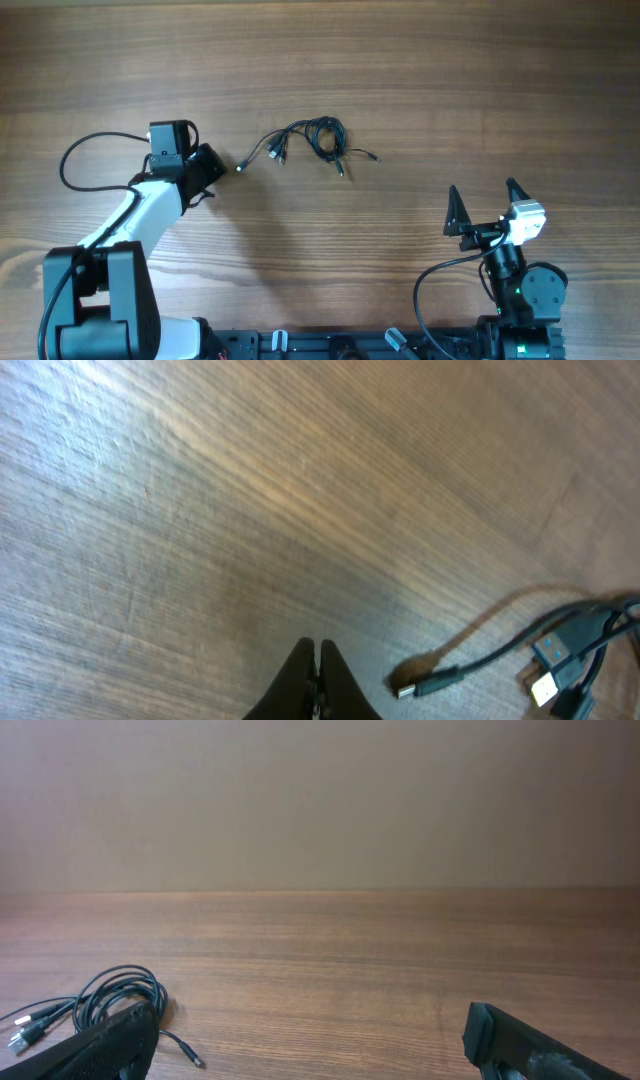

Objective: Untangle cables

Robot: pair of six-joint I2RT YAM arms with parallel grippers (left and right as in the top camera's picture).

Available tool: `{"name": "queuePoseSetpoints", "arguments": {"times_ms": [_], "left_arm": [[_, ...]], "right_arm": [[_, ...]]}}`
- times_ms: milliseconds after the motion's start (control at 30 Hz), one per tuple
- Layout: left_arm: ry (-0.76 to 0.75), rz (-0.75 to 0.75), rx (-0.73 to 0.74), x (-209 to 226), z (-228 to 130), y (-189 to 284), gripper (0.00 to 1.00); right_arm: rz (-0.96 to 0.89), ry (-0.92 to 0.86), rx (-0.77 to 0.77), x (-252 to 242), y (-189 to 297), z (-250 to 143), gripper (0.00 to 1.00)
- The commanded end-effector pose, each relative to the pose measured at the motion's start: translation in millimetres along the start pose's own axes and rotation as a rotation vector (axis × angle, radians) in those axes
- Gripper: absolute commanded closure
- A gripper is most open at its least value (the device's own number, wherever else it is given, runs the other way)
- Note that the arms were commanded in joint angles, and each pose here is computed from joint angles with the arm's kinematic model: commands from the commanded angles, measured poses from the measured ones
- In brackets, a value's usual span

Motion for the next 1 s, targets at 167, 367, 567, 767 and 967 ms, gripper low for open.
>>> {"name": "queuePoseSetpoints", "arguments": {"times_ms": [167,367,567,767,967], "left_arm": [[-0.026,0.061,0.115,2.9,-24.2,-0.6,0.01],[-0.08,-0.014,0.206,-28.4,-33.7,8.7,0.42],[-0.243,-0.124,0.191,-76.2,-63.3,9.5,0.96],[-0.277,-0.052,0.057,-79.4,-54.6,7.8,0.2],[-0.271,-0.048,-0.056,-85.5,-40.1,0.4,0.12]], "right_arm": [[-0.002,0.019,-0.008,0.4,0.2,0.9,0.0],[-0.002,0.019,-0.008,0.4,0.2,0.9,0.0],[-0.002,0.019,-0.008,0.4,0.2,0.9,0.0],[-0.002,0.019,-0.008,0.4,0.2,0.9,0.0],[-0.002,0.019,-0.008,0.4,0.2,0.9,0.0]]}}
Point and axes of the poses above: each gripper's point midway between its finger pads, its own y axis back along the fingers, its own x axis along the line the jaws close on, z = x × y, the point moved 7 cm from there along y, back along the fingers, and after that the axes turned 5 degrees about y, right-handed, at the moved point
